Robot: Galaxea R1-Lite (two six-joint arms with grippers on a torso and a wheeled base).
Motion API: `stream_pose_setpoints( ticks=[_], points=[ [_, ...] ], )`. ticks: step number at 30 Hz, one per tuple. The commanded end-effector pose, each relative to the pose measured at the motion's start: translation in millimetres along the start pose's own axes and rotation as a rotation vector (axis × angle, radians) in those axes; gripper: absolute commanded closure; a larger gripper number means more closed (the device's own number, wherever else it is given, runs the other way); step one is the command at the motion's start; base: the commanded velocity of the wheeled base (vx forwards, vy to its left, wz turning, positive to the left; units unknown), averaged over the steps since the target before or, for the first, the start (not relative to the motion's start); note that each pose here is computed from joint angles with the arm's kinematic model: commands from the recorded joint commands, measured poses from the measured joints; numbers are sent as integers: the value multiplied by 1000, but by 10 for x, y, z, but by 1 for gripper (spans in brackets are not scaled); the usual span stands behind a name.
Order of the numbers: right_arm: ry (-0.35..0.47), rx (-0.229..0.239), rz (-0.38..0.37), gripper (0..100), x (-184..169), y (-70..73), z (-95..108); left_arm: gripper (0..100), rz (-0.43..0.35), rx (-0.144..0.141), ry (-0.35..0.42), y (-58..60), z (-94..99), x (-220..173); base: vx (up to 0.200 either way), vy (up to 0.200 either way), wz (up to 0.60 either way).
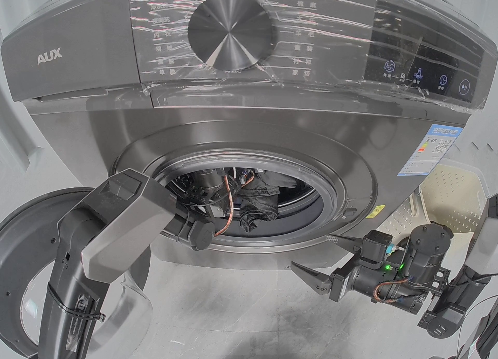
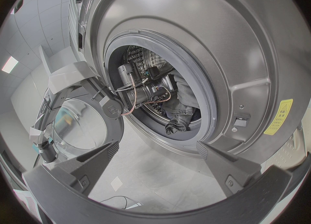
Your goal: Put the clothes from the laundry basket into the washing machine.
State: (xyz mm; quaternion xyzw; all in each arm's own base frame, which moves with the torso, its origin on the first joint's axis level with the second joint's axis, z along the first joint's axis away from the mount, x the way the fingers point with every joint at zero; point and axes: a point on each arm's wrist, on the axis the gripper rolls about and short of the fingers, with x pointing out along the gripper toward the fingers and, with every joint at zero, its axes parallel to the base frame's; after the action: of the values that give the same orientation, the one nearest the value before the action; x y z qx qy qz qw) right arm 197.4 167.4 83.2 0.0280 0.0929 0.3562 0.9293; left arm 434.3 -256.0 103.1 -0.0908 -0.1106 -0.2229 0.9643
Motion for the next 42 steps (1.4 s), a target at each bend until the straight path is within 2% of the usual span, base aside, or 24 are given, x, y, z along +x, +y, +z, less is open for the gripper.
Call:
stream_pose_setpoints(
  ticks=[1,3,4,7,13,18,21,23,25,27,32,34,39,40,41,42],
  points=[
    [3,0,0,0,4,-2,-8,0,23,-11,20,45,-120,22,0,0,0],
    [3,0,0,0,4,-2,-8,0,33,-22,41,44,-148,2,0,0,0],
    [3,0,0,0,4,-2,-8,0,43,-33,76,30,-182,-35,0,0,0],
    [2,0,1,0,7,2,-6,0,53,-35,182,12,-161,-186,0,0,0],
    [0,0,2,0,5,3,-2,0,60,-20,388,7,-92,-577,0,0,0],
    [-6,-2,2,0,-2,5,13,0,30,-11,485,-62,103,-833,0,0,0],
    [-7,-2,2,0,-4,5,17,0,-9,-12,517,-132,215,-963,0,0,0],
    [-9,-2,3,0,-2,6,19,0,-20,-10,532,-154,221,-1000,0,0,0],
    [-9,-4,3,0,-2,6,19,0,-60,6,573,-220,229,-1126,0,0,0],
    [-9,-4,3,0,-2,6,19,0,-78,16,578,-252,204,-1147,0,0,0],
    [-6,-2,2,0,-2,5,13,0,-85,13,553,-279,172,-1084,0,0,0],
    [-7,-2,2,0,0,5,16,0,-78,12,529,-273,3,-928,0,0,0],
    [-6,-2,1,0,-3,1,13,0,-64,26,551,-220,-243,-842,0,0,0],
    [-7,-2,2,0,0,5,16,100,-55,28,551,-191,-307,-814,0,0,0],
    [-7,-2,2,0,0,5,16,100,-55,28,551,-191,-307,-814,0,0,0],
    [-6,-2,2,0,7,4,11,100,-48,24,537,-178,-396,-751,0,0,0]
  ],
)
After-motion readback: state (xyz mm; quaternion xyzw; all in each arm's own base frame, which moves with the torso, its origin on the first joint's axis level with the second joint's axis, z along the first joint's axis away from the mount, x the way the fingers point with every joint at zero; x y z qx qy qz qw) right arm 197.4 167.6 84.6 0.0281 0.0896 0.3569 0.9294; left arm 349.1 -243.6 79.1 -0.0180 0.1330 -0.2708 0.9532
